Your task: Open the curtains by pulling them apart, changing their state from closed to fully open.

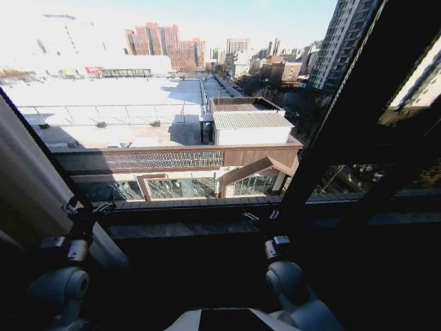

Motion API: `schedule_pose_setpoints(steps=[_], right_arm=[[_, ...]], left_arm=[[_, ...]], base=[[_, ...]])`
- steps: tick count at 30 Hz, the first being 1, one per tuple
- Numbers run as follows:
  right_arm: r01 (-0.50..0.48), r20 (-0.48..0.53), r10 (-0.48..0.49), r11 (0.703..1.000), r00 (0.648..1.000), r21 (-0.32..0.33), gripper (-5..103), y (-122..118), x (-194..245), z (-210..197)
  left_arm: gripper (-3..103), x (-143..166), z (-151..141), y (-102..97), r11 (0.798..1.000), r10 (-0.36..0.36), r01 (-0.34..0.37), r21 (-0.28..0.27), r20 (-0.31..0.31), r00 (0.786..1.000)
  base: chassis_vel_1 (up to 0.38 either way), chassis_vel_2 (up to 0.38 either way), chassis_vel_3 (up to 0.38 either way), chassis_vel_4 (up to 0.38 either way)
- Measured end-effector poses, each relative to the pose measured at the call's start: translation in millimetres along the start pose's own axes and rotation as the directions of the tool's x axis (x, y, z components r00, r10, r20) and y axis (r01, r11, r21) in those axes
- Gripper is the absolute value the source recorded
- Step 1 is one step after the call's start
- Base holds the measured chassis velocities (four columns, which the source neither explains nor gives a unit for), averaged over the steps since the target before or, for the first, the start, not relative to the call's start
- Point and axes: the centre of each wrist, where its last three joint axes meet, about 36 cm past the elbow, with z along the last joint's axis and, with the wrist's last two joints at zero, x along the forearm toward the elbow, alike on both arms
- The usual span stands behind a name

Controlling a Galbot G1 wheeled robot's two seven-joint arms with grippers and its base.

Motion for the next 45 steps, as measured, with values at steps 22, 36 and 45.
schedule_pose_setpoints(steps=[22, 36, 45], right_arm=[[-0.098, -0.051, 0.099, 0.995, 0.994, 0.027, 100, -36.7, -3.1, -12.4], [-0.124, -0.072, 0.126, 0.991, 0.989, 0.041, 100, -49.0, -9.0, -13.8], [-0.132, -0.081, 0.135, 0.990, 0.988, 0.043, 100, -52.1, -9.2, -10.9]], left_arm=[[100, 0.5, 22.2, 8.1, 0.998, 0.053, -0.052, 0.036, -0.026, 0.998], [100, -0.9, 23.0, 5.2, 0.998, 0.052, -0.051, 0.034, -0.031, 0.998], [100, -0.1, 26.5, 4.7, 0.998, 0.052, -0.051, 0.025, -0.039, 0.998]], base=[[-0.192, -0.191, 0.199, 0.197], [-0.359, -0.360, 0.358, 0.358], [-0.358, -0.352, 0.345, 0.343]])
